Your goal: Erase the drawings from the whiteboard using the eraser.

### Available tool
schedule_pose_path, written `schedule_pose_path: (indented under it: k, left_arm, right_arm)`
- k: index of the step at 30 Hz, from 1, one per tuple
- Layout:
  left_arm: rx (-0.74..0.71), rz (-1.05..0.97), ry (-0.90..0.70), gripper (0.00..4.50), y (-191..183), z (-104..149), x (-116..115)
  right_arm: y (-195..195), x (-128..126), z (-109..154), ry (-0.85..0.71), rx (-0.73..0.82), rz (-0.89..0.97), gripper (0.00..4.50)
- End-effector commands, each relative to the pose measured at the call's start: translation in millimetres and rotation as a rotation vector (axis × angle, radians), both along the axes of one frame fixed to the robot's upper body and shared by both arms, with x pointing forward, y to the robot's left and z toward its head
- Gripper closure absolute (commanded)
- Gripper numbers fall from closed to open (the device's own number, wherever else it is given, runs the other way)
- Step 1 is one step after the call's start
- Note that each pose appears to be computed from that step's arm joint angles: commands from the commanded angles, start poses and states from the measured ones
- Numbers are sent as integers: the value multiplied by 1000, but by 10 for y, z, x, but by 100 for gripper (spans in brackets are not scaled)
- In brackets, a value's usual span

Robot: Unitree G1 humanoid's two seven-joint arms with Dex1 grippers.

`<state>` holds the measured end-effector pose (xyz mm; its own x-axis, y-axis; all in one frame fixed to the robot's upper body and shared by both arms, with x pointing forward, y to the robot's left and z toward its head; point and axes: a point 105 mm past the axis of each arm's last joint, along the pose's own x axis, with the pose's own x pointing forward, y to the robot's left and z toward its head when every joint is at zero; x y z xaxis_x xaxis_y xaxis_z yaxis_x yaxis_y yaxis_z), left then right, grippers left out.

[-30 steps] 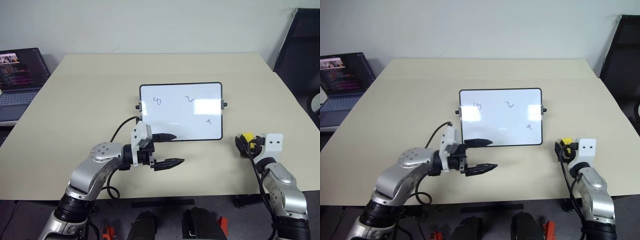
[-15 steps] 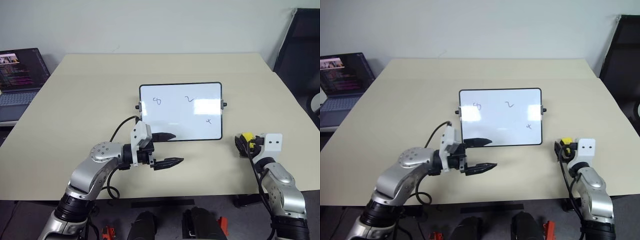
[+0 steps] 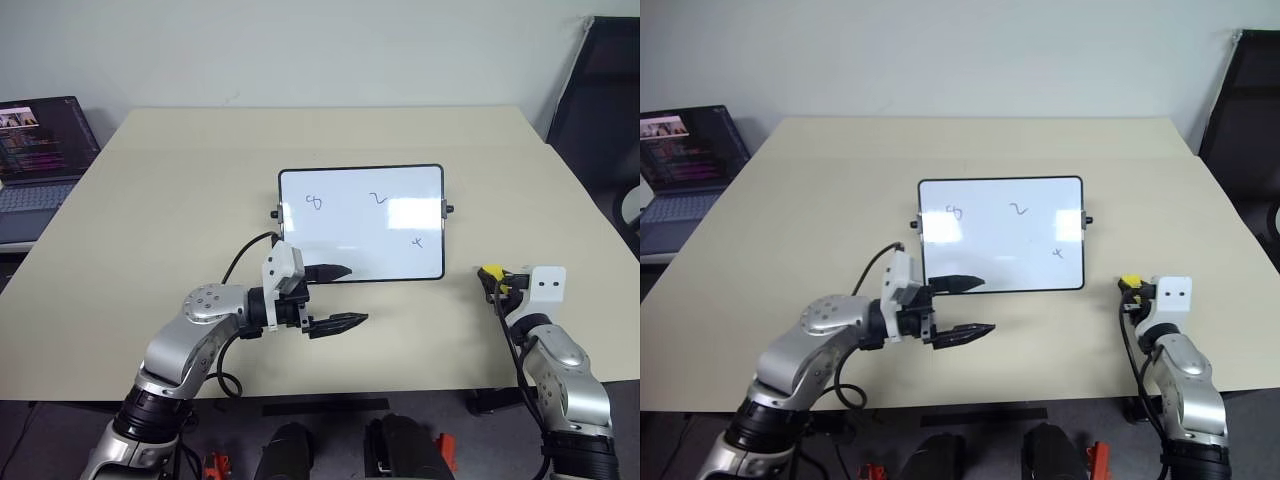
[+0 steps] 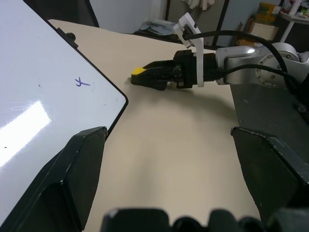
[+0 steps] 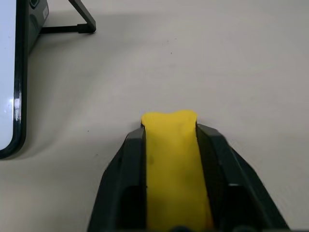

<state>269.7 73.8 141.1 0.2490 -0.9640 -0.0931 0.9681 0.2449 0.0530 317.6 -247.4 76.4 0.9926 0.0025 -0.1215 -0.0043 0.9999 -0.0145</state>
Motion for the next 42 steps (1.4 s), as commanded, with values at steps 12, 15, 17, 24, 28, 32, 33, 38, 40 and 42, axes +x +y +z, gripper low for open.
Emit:
schedule_pose_path:
  k: [12, 15, 17, 24, 28, 32, 33, 38, 40, 42]
  left_arm:
    - [-10, 108, -128, 0, 38, 154, 156]
    - [20, 233, -169, 0, 78, 106, 316]
    - [37, 319, -199, 0, 99, 74, 416]
    - [65, 462, -264, 0, 72, 16, 505]
    - [82, 546, -301, 0, 113, 42, 579]
    - [86, 544, -305, 0, 104, 42, 581]
    - [87, 541, -305, 0, 99, 43, 575]
    - [88, 532, -301, 0, 92, 39, 566]
    - [86, 521, -297, 0, 71, 40, 554]
    - [85, 516, -296, 0, 65, 43, 551]
  right_arm:
    - [-16, 46, 355, -116, -72, 2, 339]
    - [90, 79, 498, -177, -123, 50, 339]
    - [168, 97, 560, -209, -148, 82, 339]
    - [348, 139, 663, -261, -164, 139, 339]
    - [487, 172, 722, -294, -129, 173, 339]
    - [569, 188, 790, -328, -109, 200, 339]
    - [608, 190, 816, -339, -111, 218, 339]
    - [792, 209, 824, -346, -89, 293, 339]
    - [898, 212, 838, -354, -73, 322, 339]
    - [966, 210, 847, -359, -62, 341, 339]
